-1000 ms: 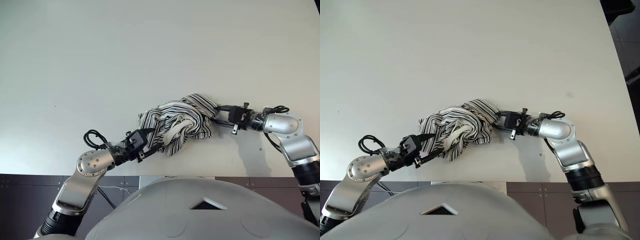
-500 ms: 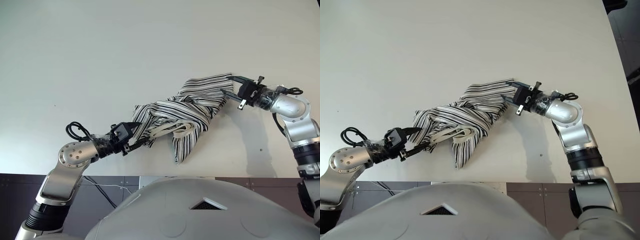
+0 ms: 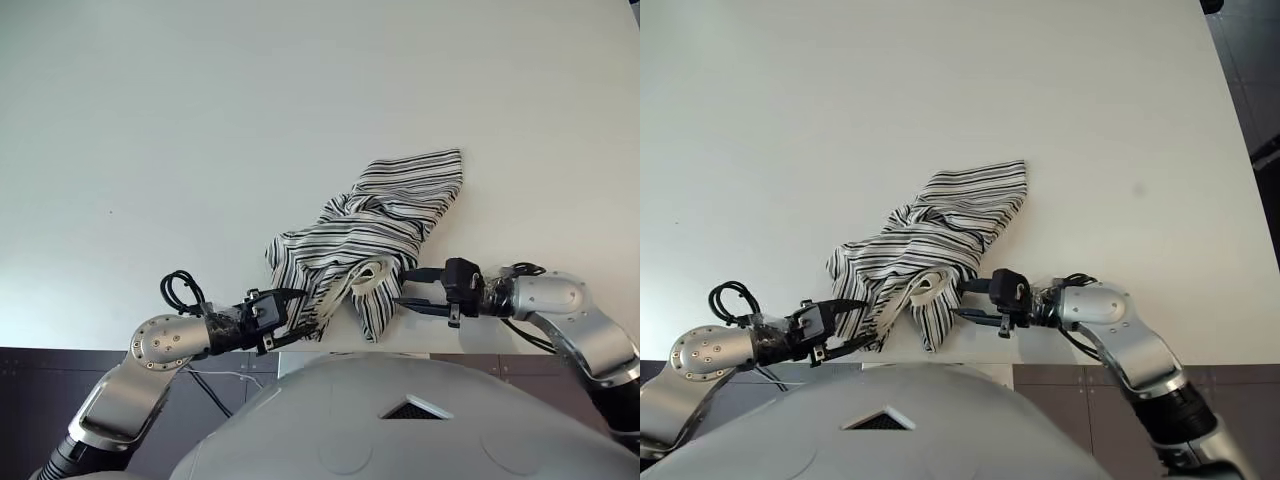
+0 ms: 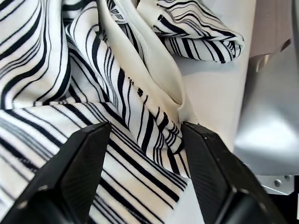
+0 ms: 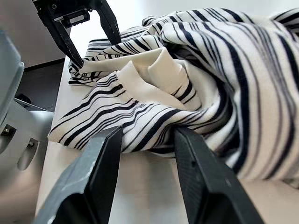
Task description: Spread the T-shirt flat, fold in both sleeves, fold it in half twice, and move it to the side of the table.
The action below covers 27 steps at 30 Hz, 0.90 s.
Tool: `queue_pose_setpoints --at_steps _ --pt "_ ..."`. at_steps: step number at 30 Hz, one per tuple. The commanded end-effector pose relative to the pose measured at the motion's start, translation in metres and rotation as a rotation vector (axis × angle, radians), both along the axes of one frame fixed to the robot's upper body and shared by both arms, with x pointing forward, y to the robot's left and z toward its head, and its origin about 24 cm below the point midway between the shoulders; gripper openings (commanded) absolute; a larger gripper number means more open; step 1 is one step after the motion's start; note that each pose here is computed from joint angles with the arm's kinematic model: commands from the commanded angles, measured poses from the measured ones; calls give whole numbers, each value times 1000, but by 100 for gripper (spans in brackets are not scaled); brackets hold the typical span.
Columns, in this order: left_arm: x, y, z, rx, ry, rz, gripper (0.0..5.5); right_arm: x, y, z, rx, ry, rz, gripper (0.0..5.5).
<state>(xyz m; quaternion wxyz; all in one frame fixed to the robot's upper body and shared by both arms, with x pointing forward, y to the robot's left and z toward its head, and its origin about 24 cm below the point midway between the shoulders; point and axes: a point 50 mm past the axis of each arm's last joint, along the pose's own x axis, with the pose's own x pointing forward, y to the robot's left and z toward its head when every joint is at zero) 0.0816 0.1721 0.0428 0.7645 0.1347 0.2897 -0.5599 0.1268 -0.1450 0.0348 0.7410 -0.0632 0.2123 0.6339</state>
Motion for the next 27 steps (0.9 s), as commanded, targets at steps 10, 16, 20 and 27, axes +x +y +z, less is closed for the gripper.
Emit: queue_pose_setpoints --at_steps 10,16,20,27 --pt "40 19 16 66 -129 41 278 20 -37 -36 -461 -202 65 191" --pt "52 31 -19 212 -174 116 278 58 -56 9 -472 -364 155 191" --pt "73 33 -37 284 -270 145 278 76 -61 17 -548 -515 266 191" --pt "90 54 -49 436 -417 74 278 105 -61 26 -616 -829 232 191"
